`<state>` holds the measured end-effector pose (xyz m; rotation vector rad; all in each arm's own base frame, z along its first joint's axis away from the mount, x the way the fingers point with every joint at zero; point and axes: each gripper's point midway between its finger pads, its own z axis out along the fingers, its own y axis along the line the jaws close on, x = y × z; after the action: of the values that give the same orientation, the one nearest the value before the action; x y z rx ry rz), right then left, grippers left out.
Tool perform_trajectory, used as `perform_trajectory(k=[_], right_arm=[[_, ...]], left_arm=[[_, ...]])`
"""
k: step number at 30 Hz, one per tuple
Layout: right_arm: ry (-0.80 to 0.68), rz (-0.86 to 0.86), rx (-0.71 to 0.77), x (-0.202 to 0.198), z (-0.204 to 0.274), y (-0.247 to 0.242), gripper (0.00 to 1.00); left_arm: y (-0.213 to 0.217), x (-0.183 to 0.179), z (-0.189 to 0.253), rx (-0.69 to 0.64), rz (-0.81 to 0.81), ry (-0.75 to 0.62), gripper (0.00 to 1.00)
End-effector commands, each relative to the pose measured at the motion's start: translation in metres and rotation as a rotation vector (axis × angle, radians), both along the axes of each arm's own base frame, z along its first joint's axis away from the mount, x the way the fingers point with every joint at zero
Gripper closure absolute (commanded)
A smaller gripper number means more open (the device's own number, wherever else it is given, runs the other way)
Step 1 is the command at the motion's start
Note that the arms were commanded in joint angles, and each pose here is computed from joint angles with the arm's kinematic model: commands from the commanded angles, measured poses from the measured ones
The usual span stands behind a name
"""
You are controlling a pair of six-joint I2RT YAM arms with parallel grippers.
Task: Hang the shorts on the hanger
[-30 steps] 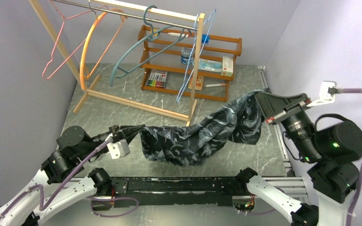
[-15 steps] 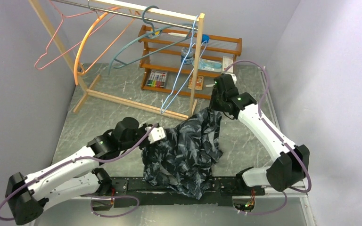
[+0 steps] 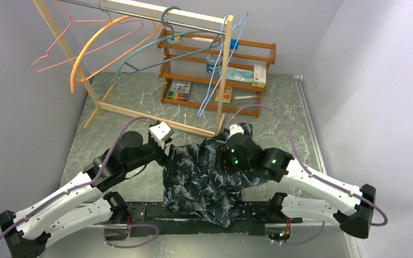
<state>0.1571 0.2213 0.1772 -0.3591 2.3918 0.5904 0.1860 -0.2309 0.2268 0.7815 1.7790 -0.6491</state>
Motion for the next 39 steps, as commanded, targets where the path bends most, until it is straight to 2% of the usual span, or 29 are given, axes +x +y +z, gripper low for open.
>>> perform_trajectory(k=[1, 8, 13, 22, 33, 39], right_arm=[[0.024, 0.047, -0.015, -0.028, -0.023, 0.021, 0.40], [-0.042, 0.211, -0.127, -0.063, -0.046, 0.057, 0.42], [-0.078, 0.276, -0.232, -0.078, -0.064, 0.068, 0.42], [-0.104, 0.404, -0.346, -0.100, -0.096, 0.082, 0.42], [-0.173, 0.416, -0.474, -0.111, -0.086, 0.086, 0.44], [-0.155, 0.416, -0.529, -0.116, -0.109, 0.078, 0.47]], left_arm=[[0.004, -0.011, 0.006, -0.093, 0.042, 0.094, 0.22], [0.028, -0.006, 0.020, -0.141, 0.138, 0.017, 0.22], [0.043, -0.002, 0.028, -0.144, 0.211, -0.006, 0.22], [0.054, -0.003, 0.036, -0.168, 0.249, -0.023, 0.25], [0.062, -0.001, 0.038, -0.167, 0.281, -0.046, 0.24], [0.064, -0.001, 0.040, -0.168, 0.293, -0.045, 0.24]])
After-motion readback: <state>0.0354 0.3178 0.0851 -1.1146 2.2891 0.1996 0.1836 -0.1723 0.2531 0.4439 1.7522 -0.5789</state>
